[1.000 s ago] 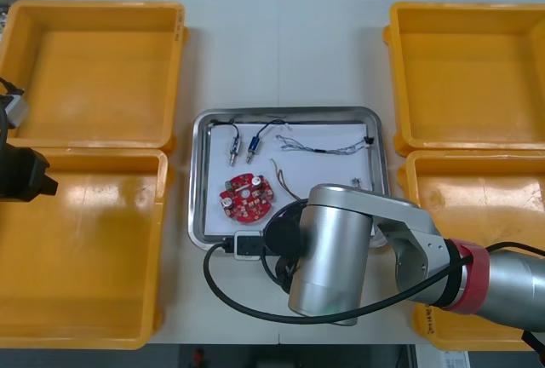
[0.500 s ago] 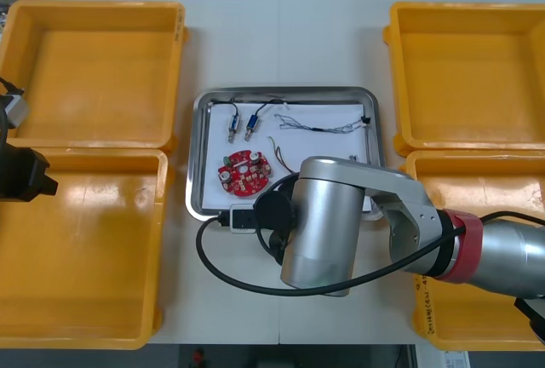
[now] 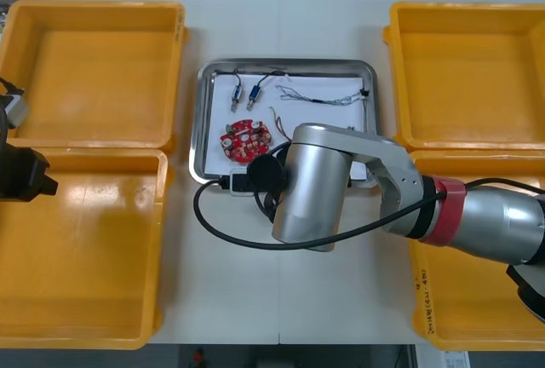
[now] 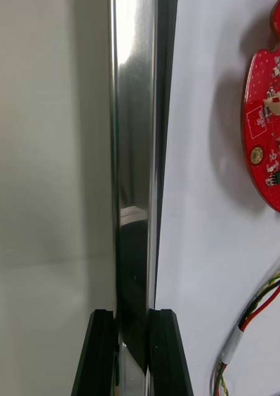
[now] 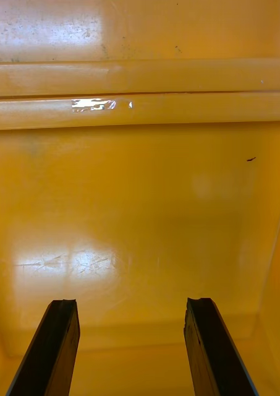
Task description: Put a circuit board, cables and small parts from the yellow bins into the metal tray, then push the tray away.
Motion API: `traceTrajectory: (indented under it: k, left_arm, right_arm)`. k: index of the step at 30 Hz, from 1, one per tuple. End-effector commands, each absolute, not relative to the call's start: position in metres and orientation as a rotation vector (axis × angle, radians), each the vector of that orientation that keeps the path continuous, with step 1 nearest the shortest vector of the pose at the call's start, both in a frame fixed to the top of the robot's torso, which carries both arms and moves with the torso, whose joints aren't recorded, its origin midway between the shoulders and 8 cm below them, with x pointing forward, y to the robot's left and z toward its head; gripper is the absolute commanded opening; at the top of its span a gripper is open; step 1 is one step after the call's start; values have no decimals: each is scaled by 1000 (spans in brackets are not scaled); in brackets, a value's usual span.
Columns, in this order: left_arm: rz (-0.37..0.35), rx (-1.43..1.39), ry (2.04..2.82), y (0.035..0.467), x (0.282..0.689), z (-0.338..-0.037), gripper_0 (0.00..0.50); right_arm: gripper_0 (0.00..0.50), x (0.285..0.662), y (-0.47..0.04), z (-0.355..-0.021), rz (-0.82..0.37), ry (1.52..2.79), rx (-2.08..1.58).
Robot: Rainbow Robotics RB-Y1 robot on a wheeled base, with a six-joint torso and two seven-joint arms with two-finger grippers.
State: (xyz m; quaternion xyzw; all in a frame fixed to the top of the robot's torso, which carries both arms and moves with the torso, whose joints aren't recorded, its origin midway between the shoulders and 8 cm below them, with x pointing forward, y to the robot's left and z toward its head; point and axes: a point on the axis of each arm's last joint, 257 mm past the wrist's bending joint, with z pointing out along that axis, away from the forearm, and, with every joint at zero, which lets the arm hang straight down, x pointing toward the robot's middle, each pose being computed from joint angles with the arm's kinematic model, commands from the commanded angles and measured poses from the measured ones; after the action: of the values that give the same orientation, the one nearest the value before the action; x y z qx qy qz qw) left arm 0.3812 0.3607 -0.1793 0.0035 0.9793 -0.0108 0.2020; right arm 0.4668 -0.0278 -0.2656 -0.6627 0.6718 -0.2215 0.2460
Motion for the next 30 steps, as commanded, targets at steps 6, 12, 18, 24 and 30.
traceTrajectory:
  k: [6,12,18,24,30]
  left_arm:
    - [60,86,2693,377,383,-163,500]
    - [60,86,2693,377,383,-163,500]
    - [60,86,2693,377,383,-163,500]
    - [60,86,2693,377,383,-163,500]
    - [60,86,2693,377,383,-163,500]
  right_arm:
    - [0,498,11,-235,-603,1717,-1768]
    - [0,518,12,-226,-642,1661,-1750]
    - [0,538,8,-214,-701,1622,-1729]
    - [0,561,7,-200,-739,1584,-1705]
    - [0,579,9,-185,-764,1540,-1689]
